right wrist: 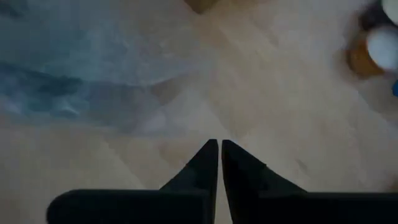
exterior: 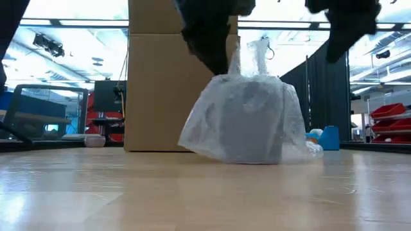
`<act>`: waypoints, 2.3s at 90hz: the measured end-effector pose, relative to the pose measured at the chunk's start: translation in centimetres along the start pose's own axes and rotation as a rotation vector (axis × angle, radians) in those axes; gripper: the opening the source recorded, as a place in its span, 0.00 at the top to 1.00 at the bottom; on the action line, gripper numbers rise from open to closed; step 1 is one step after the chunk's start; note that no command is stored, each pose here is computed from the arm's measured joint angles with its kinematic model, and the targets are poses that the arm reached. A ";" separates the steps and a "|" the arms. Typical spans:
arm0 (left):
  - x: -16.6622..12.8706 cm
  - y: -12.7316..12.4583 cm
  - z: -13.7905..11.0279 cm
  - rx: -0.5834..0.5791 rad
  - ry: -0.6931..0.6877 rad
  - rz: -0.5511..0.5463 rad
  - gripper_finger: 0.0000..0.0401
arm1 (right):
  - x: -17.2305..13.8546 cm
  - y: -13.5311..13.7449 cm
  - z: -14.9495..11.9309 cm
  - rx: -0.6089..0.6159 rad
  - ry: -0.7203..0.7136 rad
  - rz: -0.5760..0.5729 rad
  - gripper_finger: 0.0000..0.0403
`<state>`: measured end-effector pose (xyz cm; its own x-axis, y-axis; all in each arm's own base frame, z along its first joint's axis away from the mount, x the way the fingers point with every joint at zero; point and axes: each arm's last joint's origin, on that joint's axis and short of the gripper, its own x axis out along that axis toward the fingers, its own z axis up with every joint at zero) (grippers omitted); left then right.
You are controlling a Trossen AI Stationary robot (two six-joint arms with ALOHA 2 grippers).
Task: Wrap mug
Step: Wrap the blue mug with bubble wrap
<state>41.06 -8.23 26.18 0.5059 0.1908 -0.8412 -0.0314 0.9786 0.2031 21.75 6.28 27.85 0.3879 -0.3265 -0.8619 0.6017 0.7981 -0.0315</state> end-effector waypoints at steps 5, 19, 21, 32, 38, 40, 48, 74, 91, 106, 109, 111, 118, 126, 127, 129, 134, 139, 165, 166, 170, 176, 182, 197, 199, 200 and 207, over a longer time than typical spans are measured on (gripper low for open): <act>0.0 0.0 0.3 0.026 -0.031 -0.003 0.94 | 1.0 -0.2 -0.1 -0.098 0.002 0.000 1.00; 0.0 0.1 0.8 0.085 -0.081 0.001 0.94 | 3.3 -1.1 -0.2 -0.309 0.072 0.041 1.00; 0.0 0.0 0.9 0.089 -0.085 -0.001 0.94 | 3.6 -1.3 -0.2 -0.335 0.082 0.043 1.00; -0.1 -0.4 0.9 0.092 -0.100 -0.035 0.94 | 4.6 -2.1 0.0 -0.504 0.103 0.037 1.00; -0.1 -0.9 0.9 0.097 -0.109 -0.062 0.94 | 4.9 -2.5 0.4 -0.564 0.095 0.034 1.00; -0.2 -1.1 0.9 0.100 -0.111 -0.070 0.94 | 5.0 -2.6 0.6 -0.578 0.087 0.037 1.00; -0.3 -2.0 0.9 0.111 -0.130 -0.093 0.94 | 5.3 -2.8 1.2 -0.635 0.067 0.079 0.99; 1.0 -3.0 0.7 0.129 -0.109 -0.120 0.94 | 5.8 -3.1 3.0 -0.834 -0.028 0.227 0.74; 1.2 -2.4 0.8 0.143 -0.107 -0.117 0.94 | 6.0 -3.3 4.2 -0.919 -0.128 0.224 0.59; 1.1 -1.8 0.9 0.138 -0.087 -0.109 0.94 | 7.4 -4.3 5.1 -0.926 -0.089 0.270 0.55; 1.1 -1.7 0.8 0.140 -0.077 -0.108 0.94 | 7.7 -4.4 5.4 -0.920 -0.072 0.283 0.55; 1.1 -1.7 0.7 0.143 -0.068 -0.109 0.94 | 8.0 -4.4 5.5 -0.923 -0.056 0.289 0.55; 1.1 -1.7 0.4 0.153 -0.038 -0.109 0.94 | 9.1 -4.4 5.7 -0.935 0.016 0.295 0.55; 1.1 -1.7 0.1 0.159 -0.007 -0.106 0.94 | 10.0 -3.9 6.2 -0.960 0.060 0.297 0.56; 1.1 -1.7 0.1 0.160 -0.003 -0.105 0.94 | 10.0 -3.8 6.3 -0.963 0.067 0.298 0.56; 1.1 -1.7 0.0 0.162 0.002 -0.104 0.94 | 10.2 -3.7 6.4 -0.967 0.082 0.299 0.57; 1.2 -1.6 0.0 0.163 0.007 -0.103 0.94 | 10.4 -3.5 6.7 -0.972 0.105 0.302 0.57; 1.2 -1.5 -0.1 0.164 0.013 -0.099 0.94 | 10.4 -3.2 6.9 -0.977 0.132 0.310 0.58; 1.6 -0.3 0.2 0.157 -0.002 -0.060 0.94 | 8.8 -1.0 5.9 -0.848 0.246 0.480 0.69; 1.6 -0.3 0.3 0.155 -0.005 -0.056 0.94 | 8.8 -0.9 5.9 -0.841 0.246 0.482 0.70; 1.7 0.0 0.4 0.144 -0.013 -0.046 0.94 | 8.7 -0.4 5.8 -0.817 0.237 0.486 0.74; 1.8 0.4 0.5 0.112 -0.019 -0.037 0.94 | 8.5 0.2 5.4 -0.805 0.238 0.487 0.83; 1.9 0.8 0.4 0.077 -0.007 -0.031 0.94 | 8.1 0.7 5.1 -0.780 0.243 0.473 0.94; 2.3 1.4 0.0 0.017 0.034 -0.048 0.94 | 7.2 1.6 4.0 -0.670 0.300 0.457 0.99; 2.3 1.4 0.0 0.014 0.037 -0.056 0.94 | 7.1 1.7 3.8 -0.659 0.307 0.456 0.99; 2.3 1.4 -0.1 0.014 0.038 -0.059 0.94 | 7.0 1.8 3.8 -0.653 0.310 0.456 0.99; 2.5 1.4 -0.2 0.001 0.042 -0.069 0.94 | 6.7 2.5 3.2 -0.611 0.326 0.458 1.00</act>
<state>42.11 -6.40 24.22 0.4700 0.1258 -0.8737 0.0029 0.9896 0.1441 28.08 4.47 23.62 0.2238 0.1859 -0.9568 -0.0878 0.9815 0.1701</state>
